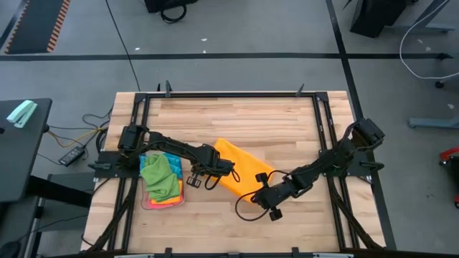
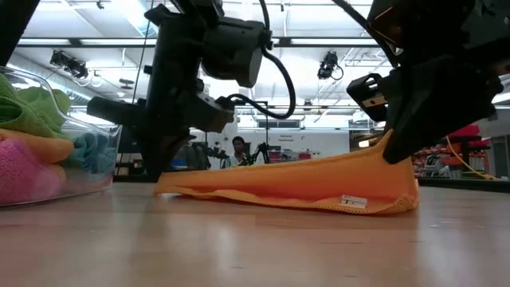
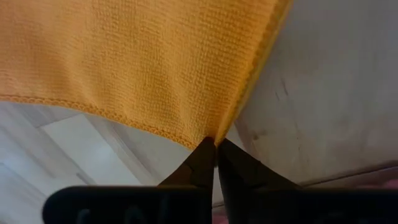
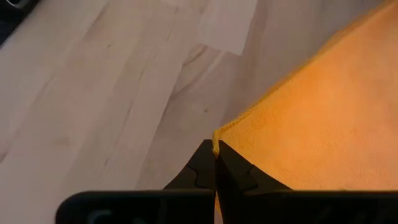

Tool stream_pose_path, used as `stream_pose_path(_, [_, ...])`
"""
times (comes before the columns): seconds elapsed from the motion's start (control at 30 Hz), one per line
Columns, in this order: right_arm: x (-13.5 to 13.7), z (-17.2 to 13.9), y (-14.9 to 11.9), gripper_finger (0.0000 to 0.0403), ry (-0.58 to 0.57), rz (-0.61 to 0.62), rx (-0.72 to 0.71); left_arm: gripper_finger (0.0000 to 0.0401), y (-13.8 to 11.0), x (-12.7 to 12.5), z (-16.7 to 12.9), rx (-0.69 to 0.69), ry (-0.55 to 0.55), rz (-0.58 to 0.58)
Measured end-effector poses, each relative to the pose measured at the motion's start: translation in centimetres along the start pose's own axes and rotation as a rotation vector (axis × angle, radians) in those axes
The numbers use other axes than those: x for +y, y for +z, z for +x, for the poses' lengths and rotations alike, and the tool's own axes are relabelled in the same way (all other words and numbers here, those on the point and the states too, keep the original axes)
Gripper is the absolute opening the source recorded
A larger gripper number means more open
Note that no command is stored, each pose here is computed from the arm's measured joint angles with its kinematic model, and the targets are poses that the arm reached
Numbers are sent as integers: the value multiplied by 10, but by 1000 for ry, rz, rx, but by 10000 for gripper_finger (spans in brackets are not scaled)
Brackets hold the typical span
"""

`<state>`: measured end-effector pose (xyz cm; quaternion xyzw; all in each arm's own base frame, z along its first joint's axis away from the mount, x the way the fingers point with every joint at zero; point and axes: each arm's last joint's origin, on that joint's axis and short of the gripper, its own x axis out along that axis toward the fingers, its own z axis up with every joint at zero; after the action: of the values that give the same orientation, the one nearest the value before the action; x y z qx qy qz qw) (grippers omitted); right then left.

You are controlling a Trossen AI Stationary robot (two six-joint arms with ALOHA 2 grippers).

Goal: Fold microfiber towels
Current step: Fold the yellow microfiber cloth

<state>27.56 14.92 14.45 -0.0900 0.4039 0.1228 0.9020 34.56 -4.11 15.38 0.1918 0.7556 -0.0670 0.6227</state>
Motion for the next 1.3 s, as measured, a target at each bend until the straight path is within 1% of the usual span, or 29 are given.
stream_pose_path(0.2, [0, 0, 0, 5, -2, -4, 1, 21, 1, -2, 3, -16, 5, 1])
stream_pose_path(0.37, [0, 0, 0, 5, -1, 0, 1, 37, 2, -2, 3, -17, 5, 1])
stream_pose_path(0.47, [1, 0, 0, 9, 20, -1, 3, 43, 2, -2, 3, -19, 6, -5])
stream_pose_path(0.57, [1, 0, -1, 29, 28, -2, 8, 46, 2, -2, 3, -21, 6, -6])
stream_pose_path(0.8, [0, 0, -5, 109, 24, 18, 49, 51, 3, -2, 3, -31, 8, -9])
stream_pose_path(0.9, [1, -1, -8, 132, 44, 41, 88, 61, 2, -2, 3, -23, 3, -24])
stream_pose_path(1.0, [0, -4, -12, 144, 59, 66, 135, 71, -2, -4, 1, 6, -18, -23])
stream_pose_path(1.1, [-2, -12, -13, 146, 52, 88, 172, 79, -6, -5, -3, 20, -21, -20])
stream_pose_path(1.2, [-3, -21, -13, 147, 45, 90, 186, 83, -6, -4, -8, -5, -16, -27])
stream_pose_path(1.3, [-6, -30, -12, 147, 6, 73, 182, 82, -7, -3, -12, -28, -8, -32])
